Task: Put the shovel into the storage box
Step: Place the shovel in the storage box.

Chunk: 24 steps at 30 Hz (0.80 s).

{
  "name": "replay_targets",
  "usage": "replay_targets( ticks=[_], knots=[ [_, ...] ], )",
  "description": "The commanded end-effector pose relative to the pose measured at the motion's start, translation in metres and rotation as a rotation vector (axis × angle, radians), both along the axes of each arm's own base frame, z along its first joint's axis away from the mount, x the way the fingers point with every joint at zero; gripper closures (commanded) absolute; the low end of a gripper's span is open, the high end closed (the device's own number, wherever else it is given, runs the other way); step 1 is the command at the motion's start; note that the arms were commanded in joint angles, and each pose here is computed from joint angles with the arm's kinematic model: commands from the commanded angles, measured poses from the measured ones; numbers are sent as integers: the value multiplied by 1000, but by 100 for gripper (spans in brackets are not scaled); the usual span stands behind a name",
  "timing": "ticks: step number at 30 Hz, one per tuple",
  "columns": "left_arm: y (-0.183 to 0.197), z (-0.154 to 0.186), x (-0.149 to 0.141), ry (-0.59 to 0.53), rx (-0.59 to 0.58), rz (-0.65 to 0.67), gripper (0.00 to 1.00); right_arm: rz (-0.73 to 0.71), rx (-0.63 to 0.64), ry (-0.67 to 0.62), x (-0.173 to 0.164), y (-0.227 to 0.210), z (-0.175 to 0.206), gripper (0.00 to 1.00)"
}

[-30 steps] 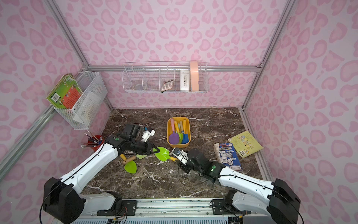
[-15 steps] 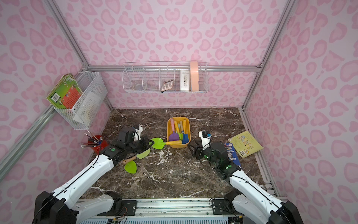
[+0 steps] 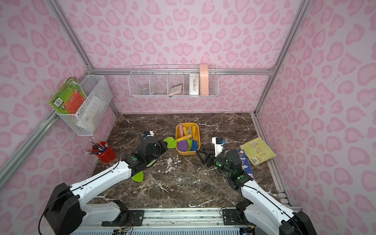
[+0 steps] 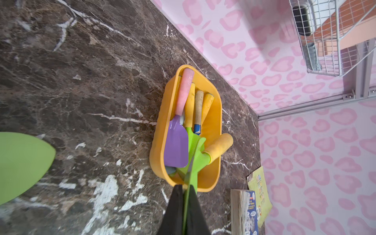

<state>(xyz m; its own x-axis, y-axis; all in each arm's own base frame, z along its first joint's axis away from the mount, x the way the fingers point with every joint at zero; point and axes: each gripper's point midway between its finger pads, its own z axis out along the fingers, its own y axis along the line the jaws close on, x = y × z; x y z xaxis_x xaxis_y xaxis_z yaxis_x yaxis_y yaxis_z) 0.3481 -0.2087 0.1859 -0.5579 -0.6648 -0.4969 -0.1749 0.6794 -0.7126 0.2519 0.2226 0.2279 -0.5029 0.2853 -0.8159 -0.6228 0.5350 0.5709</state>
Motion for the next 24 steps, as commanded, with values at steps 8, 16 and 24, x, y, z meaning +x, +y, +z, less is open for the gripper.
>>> replay_targets(
  ticks=[8, 16, 24],
  knots=[
    [-20, 14, 48, -119, 2, 160, 100, -81, 18, -43, -2, -21, 7, 38],
    [-37, -14, 59, -84, 45, 172, 100, -95, -7, -33, 2, -23, 1, 38],
    [-52, -39, 66, -59, 62, 136, 99, -81, -28, 7, 9, -18, -15, 38]
  ],
)
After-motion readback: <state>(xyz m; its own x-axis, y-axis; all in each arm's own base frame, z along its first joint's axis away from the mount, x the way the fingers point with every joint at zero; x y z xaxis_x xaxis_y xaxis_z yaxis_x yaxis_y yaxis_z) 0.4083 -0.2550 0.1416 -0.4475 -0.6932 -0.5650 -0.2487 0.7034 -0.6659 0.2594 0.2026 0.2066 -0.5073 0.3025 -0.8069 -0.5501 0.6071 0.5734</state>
